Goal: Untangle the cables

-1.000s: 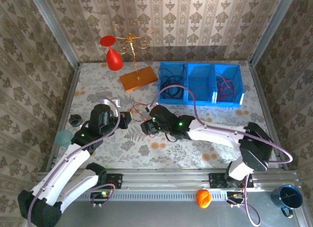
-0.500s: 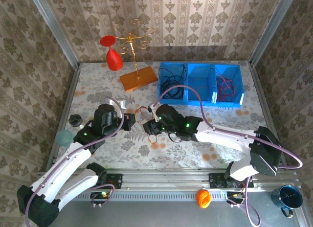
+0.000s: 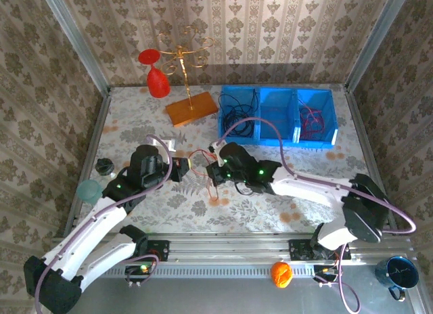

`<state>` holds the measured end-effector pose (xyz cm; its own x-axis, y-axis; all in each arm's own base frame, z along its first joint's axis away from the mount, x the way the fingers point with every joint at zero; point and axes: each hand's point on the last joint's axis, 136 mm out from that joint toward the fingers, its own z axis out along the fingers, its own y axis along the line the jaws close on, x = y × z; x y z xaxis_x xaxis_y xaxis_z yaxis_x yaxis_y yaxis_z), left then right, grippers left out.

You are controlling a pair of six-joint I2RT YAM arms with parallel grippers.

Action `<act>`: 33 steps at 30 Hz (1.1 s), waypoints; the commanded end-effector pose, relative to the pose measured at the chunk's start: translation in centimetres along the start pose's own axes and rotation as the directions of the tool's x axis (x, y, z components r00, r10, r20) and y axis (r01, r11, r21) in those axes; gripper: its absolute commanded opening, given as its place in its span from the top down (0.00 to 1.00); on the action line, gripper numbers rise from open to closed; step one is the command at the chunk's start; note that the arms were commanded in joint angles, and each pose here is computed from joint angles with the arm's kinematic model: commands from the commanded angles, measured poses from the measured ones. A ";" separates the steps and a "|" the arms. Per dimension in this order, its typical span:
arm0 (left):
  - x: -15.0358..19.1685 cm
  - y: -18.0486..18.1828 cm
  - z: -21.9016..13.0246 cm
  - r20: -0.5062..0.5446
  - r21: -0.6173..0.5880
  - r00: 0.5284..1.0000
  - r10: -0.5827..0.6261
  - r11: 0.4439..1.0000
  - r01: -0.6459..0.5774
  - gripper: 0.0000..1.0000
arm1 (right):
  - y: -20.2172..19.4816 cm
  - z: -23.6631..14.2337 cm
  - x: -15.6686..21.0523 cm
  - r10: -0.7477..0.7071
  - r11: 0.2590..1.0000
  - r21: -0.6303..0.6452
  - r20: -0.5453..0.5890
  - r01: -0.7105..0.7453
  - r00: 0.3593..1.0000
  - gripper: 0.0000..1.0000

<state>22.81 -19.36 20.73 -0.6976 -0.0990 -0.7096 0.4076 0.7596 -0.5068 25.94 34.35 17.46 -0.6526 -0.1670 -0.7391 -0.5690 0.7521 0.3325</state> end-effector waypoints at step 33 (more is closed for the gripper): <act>4.8 10.8 1.2 0.064 -0.204 0.945 -0.320 0.923 0.326 1.00 | -10.5 -20.2 -8.5 0.063 0.940 0.273 0.449 -0.204 0.892 1.00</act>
<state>25.13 -15.20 14.81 -0.7291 -0.3354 -0.5967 0.1878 0.7403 -0.6455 26.83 18.24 29.37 -0.4844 0.0863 -0.8706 -0.3676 0.8829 0.2921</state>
